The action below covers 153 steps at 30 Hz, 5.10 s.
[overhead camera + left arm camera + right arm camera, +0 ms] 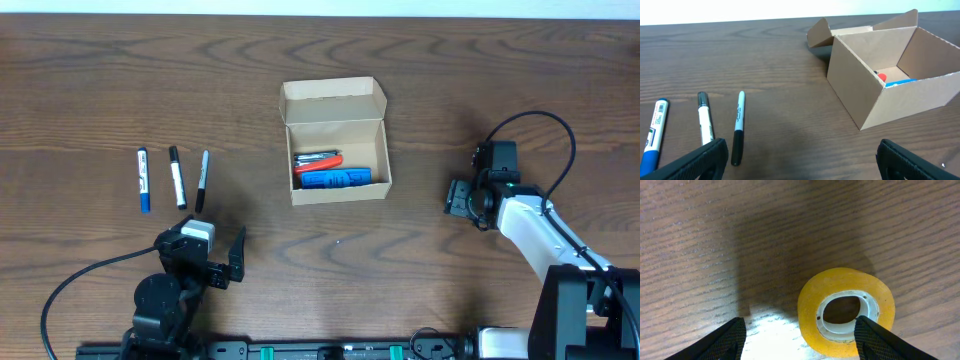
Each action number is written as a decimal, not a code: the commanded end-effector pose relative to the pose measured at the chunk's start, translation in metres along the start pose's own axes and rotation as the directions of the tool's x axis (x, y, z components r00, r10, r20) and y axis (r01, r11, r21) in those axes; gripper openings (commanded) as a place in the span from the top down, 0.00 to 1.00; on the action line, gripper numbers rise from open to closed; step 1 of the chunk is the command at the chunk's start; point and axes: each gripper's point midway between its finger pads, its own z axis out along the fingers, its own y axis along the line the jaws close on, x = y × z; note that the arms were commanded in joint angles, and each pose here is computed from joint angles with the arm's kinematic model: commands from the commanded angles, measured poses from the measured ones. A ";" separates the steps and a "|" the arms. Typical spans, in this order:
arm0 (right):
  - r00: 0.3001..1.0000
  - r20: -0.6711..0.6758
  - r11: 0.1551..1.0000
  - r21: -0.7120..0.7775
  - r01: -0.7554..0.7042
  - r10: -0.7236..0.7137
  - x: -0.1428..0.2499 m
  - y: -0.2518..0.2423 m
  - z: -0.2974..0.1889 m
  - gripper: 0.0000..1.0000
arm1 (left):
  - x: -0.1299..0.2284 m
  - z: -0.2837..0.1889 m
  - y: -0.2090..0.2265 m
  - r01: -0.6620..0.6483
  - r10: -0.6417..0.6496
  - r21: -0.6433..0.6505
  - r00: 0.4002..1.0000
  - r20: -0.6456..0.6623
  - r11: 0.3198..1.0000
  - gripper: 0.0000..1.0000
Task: Pack container
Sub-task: 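Move the right gripper down onto the yellow tape roll and grasp it, then carry the yellow tape roll into the box beside the duster, then release the tape roll and retract the right gripper to the right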
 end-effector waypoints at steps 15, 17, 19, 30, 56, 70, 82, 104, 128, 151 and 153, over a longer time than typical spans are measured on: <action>1.000 -0.011 1.000 0.001 -0.029 0.029 0.015 -0.005 0.014 0.65 | 0.009 0.003 0.002 0.004 -0.004 -0.011 1.000 -0.018 1.000 0.05; 1.000 -0.011 1.000 0.001 -0.029 0.029 0.015 -0.005 0.014 0.71 | 0.009 0.003 0.002 0.004 -0.004 -0.011 1.000 -0.018 1.000 0.05; 1.000 -0.009 1.000 0.000 -0.030 0.030 0.015 -0.005 0.014 0.73 | 0.009 0.003 0.002 0.004 -0.004 -0.011 1.000 -0.018 1.000 0.05; 1.000 -0.003 1.000 -0.006 -0.030 0.030 0.010 -0.004 0.011 0.76 | 0.009 0.003 0.002 0.004 -0.004 -0.011 1.000 -0.018 1.000 0.05; 0.844 0.483 0.854 -0.313 0.416 -0.234 -0.146 0.165 -0.202 0.76 | 0.009 0.003 0.002 0.004 -0.004 -0.011 1.000 -0.018 1.000 0.05; 0.791 0.347 0.721 -0.336 0.606 -0.504 -0.101 0.266 -0.161 0.77 | 0.009 0.003 0.002 0.004 -0.004 -0.011 1.000 -0.018 1.000 0.05; 0.783 0.120 0.748 -0.240 0.619 -0.610 -0.045 0.263 -0.116 0.78 | 0.009 0.003 0.002 0.004 -0.004 -0.011 1.000 -0.019 1.000 0.05; 0.817 -0.007 0.803 -0.188 0.565 -0.576 -0.012 0.235 -0.070 0.79 | 0.009 0.003 0.002 0.004 -0.004 -0.011 1.000 -0.019 1.000 0.05; 0.819 0.010 0.799 -0.215 0.562 -0.573 -0.012 0.240 -0.076 0.48 | 0.009 0.003 0.002 0.004 -0.004 -0.011 1.000 -0.018 1.000 0.05; 0.823 0.252 0.754 -0.331 0.568 -0.509 -0.067 0.212 -0.208 0.42 | 0.009 0.003 0.002 0.004 -0.004 -0.011 1.000 -0.018 1.000 0.05; 0.817 0.243 0.732 -0.363 0.577 -0.523 -0.067 0.200 -0.211 0.42 | 0.009 0.003 0.002 0.004 -0.004 -0.011 1.000 -0.018 1.000 0.05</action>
